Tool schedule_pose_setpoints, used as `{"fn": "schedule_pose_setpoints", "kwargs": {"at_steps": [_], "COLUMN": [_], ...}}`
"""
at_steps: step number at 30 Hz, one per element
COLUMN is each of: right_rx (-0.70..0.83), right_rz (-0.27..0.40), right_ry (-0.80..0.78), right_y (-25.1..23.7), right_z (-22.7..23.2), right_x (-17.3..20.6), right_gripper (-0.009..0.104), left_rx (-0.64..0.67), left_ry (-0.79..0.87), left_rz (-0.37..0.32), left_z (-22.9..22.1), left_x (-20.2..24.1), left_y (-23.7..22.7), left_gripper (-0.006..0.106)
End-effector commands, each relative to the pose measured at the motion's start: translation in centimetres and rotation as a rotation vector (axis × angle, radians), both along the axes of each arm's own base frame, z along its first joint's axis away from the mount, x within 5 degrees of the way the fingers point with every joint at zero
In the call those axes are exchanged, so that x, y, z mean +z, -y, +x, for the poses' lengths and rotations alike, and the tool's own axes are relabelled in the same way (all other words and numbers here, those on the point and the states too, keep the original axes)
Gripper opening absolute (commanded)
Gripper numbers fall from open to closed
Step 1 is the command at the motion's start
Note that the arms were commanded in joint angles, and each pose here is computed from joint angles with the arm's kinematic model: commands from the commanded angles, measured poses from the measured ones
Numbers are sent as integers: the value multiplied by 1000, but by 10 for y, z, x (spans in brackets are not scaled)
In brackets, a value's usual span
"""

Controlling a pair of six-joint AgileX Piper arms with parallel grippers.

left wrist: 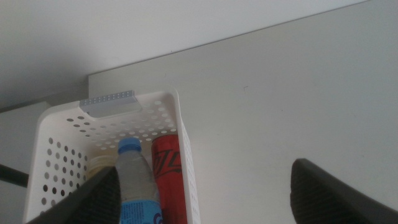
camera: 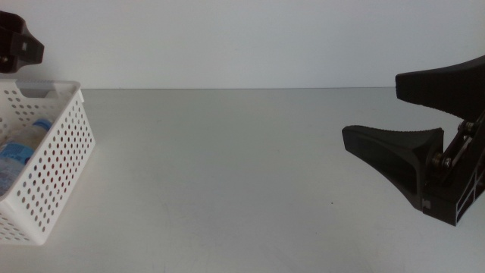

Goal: Use arms to grab the bottles and put them into the dustbin to the left of the table.

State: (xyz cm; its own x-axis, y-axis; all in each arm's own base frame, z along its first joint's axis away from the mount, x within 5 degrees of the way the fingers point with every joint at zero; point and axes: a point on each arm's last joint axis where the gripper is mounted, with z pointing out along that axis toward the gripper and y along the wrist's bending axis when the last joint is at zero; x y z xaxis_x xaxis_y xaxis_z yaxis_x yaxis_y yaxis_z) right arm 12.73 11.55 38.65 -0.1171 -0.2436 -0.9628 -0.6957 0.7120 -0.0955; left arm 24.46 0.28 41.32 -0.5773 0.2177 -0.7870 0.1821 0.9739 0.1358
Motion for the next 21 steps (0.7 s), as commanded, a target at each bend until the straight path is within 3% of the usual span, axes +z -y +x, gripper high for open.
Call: {"fn": "schedule_pose_setpoints", "kwargs": {"at_steps": [1, 10, 16, 21], "right_rx": [-2, -32, -277, -459], "right_rz": [55, 10, -16, -4], "right_ry": [85, 28, 0, 40], "right_y": [0, 3, 46, 82], "right_z": [0, 4, 13, -9], "right_x": [13, -12, -38, -56], "right_gripper": [87, 87, 87, 87], "left_rx": [7, 7, 8, 12], "left_ry": [114, 114, 113, 126], "left_rz": [-11, -11, -12, -11], "left_z": [-5, -5, -14, -35], "left_x": [19, 19, 14, 3], "left_y": [1, 1, 2, 2], "left_gripper": [94, 94, 94, 94]}}
